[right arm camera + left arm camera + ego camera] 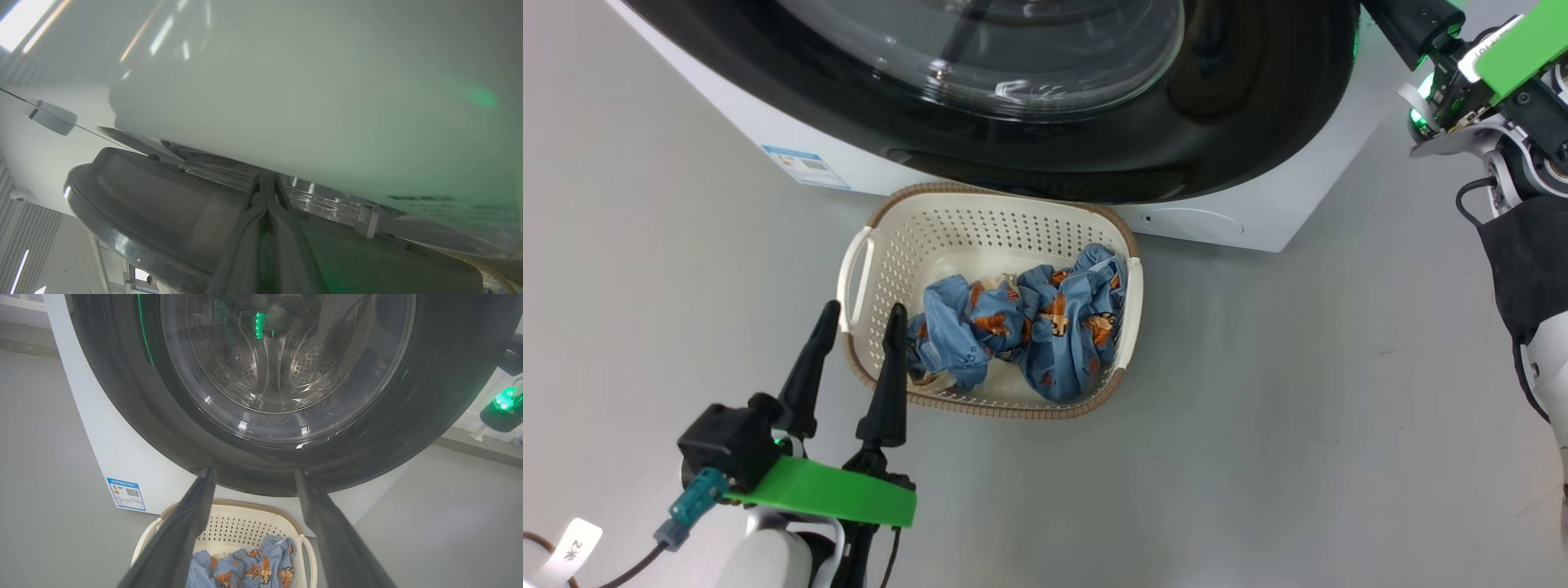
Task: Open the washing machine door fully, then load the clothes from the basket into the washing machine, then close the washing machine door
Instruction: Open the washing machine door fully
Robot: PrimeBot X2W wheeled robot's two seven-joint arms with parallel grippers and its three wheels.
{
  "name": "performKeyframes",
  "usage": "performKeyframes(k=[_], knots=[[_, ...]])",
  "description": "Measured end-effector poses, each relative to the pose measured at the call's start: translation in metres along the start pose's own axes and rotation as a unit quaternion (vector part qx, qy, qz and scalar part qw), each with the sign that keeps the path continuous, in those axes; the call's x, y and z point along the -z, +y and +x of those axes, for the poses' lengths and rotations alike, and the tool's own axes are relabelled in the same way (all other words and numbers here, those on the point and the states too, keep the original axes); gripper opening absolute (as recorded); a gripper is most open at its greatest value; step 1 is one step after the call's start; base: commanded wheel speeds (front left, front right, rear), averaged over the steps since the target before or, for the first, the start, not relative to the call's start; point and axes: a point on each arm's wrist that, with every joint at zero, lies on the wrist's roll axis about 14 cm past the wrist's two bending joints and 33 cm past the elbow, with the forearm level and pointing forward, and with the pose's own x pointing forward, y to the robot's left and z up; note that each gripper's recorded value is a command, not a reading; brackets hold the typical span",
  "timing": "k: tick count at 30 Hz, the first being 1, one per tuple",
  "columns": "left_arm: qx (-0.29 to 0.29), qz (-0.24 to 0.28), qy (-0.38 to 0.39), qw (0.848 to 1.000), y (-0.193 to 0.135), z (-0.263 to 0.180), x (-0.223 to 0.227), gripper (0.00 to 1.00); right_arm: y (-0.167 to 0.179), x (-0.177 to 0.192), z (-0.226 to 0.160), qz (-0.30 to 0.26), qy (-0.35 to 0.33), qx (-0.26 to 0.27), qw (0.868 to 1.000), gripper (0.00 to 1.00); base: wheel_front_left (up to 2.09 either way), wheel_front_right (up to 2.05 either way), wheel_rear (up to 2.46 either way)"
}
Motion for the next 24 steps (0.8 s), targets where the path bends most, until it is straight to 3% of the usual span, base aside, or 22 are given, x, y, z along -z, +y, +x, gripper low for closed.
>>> performKeyframes(k=[11, 24], knots=[[-0.001, -0.001, -0.011, 1.0, 0.0, -0.003, -0.009, 1.0, 0.005, 0.015, -0.002, -0.009, 0.038, 0.002, 0.999, 0.0, 0.0, 0.0, 0.0], [0.004, 0.001, -0.024, 1.0, -0.008, -0.021, -0.021, 1.0, 0.018, 0.066, -0.034, -0.014, 0.102, 0.009, 0.995, 0.0, 0.0, 0.0, 0.0]])
